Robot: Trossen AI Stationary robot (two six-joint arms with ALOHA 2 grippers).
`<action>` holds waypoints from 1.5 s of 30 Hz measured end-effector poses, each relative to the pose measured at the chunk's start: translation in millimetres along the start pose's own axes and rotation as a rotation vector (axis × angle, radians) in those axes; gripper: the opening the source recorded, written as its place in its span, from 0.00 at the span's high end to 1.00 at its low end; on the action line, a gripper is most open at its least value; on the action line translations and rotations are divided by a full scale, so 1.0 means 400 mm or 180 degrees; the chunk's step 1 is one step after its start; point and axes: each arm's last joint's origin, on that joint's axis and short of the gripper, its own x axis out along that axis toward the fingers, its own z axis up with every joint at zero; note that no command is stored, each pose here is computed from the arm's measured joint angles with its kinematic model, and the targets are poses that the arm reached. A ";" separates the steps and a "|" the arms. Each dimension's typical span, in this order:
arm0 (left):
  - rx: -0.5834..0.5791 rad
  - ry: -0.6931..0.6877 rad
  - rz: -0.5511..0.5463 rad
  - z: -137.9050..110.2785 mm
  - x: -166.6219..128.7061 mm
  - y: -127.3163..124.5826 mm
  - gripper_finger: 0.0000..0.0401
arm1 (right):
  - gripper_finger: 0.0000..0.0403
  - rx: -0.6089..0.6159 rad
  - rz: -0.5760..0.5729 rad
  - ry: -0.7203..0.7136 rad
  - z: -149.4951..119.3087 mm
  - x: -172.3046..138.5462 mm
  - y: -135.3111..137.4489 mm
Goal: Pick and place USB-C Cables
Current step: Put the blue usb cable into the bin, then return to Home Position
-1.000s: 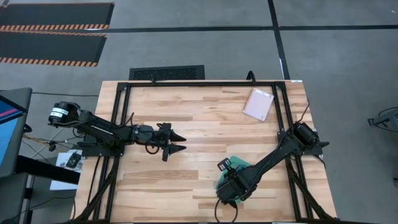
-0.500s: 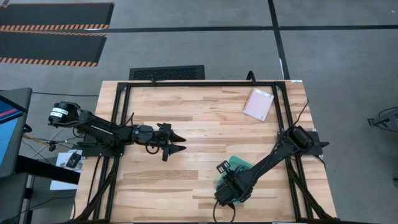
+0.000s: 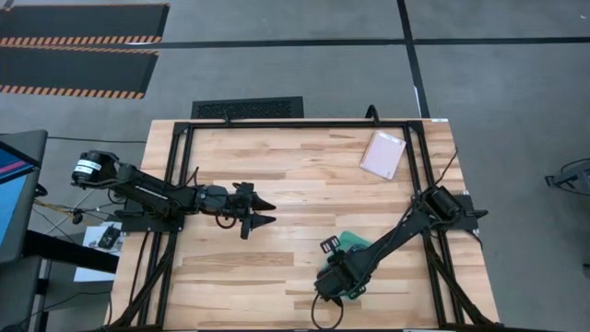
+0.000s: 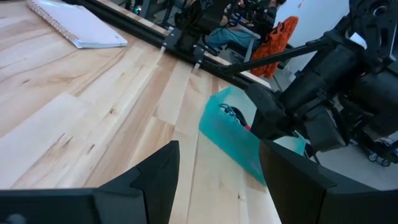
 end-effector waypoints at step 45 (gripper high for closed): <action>0.0693 -0.1013 -0.0764 0.266 -0.275 -0.081 0.48 | 0.70 0.1744 -0.0549 -0.3266 -0.561 -0.708 -0.232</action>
